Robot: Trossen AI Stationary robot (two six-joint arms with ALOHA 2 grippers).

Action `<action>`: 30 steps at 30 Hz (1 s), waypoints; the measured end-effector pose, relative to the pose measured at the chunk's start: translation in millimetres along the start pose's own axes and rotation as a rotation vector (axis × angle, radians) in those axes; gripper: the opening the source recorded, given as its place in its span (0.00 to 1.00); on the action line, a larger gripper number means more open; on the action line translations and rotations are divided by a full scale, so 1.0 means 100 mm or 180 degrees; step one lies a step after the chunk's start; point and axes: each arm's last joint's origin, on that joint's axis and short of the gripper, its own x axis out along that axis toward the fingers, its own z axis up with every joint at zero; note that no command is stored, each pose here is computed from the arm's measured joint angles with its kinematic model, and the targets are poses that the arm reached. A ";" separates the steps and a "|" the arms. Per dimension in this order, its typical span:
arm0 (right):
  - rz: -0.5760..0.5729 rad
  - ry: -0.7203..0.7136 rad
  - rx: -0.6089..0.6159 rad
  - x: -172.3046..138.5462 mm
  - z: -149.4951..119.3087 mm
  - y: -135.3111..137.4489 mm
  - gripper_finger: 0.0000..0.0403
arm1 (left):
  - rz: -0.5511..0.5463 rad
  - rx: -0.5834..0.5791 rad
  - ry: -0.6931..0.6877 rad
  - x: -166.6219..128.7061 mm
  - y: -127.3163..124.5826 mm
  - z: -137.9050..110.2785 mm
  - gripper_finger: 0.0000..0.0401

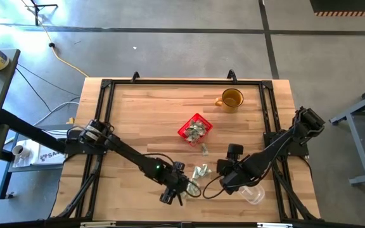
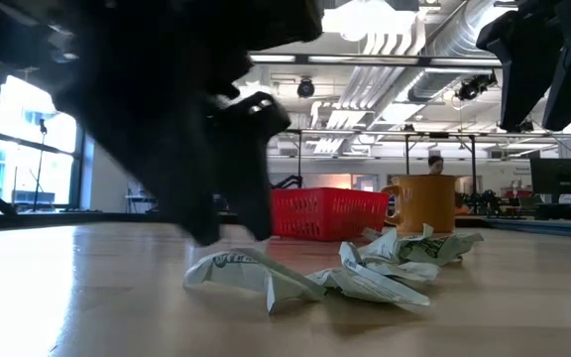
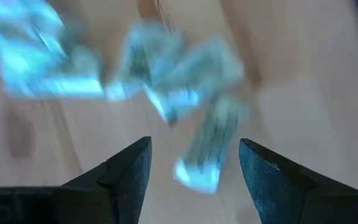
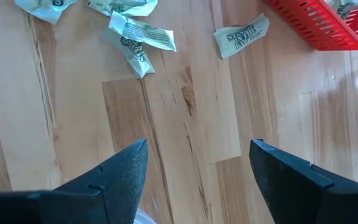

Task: Pick and place items into bin
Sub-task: Put the white stevia packet into the red bin

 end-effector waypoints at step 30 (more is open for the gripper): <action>-0.0125 0.0011 0.0010 0.06 0.06 -0.10 0.68 | 0.0093 0.0113 0.0385 0.11 0.00 -0.09 0.10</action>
